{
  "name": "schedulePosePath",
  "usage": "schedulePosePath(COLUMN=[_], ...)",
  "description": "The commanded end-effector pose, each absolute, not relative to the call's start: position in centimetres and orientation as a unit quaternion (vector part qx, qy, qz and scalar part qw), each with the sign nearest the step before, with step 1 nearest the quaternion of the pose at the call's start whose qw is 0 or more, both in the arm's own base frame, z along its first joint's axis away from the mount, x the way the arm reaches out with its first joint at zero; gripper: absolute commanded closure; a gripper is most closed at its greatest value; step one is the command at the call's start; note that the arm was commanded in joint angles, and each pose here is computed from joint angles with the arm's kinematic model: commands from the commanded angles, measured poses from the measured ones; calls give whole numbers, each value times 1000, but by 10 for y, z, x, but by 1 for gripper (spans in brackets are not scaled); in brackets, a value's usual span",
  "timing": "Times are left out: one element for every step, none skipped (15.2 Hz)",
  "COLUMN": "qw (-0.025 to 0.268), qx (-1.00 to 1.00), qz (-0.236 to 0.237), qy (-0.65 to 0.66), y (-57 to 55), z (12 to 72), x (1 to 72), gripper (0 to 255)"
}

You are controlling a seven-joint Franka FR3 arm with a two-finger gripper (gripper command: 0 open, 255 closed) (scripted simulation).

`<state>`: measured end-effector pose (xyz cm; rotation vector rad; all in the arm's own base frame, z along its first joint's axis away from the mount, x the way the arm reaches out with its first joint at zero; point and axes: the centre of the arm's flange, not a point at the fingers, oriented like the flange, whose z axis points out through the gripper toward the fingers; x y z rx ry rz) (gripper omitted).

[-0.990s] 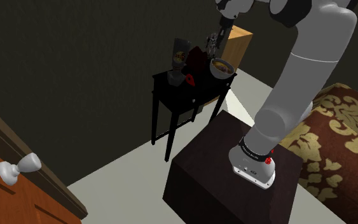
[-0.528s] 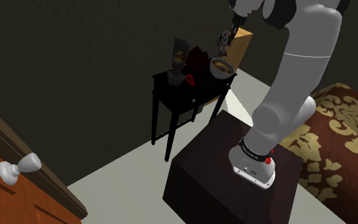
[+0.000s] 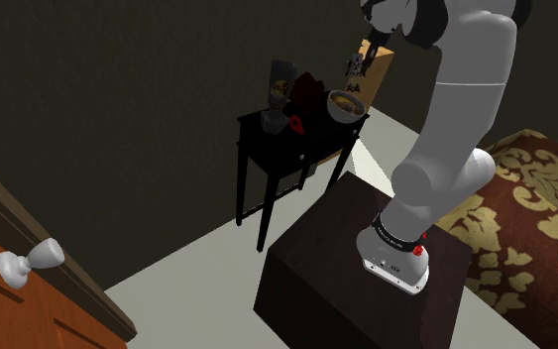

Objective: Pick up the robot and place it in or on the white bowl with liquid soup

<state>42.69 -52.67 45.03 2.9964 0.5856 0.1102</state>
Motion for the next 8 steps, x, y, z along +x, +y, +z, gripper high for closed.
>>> schedulePosePath(qw=[44, 44, 44, 44, 44, 44, 44, 44], qx=[980, 980, 980, 980, 980, 980, 980, 980], qz=[36, 36, 36, 36, 36, 36, 36, 36], qy=[192, 192, 192, 192, 192, 192, 192, 192], y=[-527, -527, -527, -527, -527, -527, -527, -527], z=[440, 434, 429, 424, 418, 413, 408, 403], x=[427, 427, 427, 427, 427, 427, 427, 427], gripper=[255, 255, 255, 255, 255, 255, 255, 255])
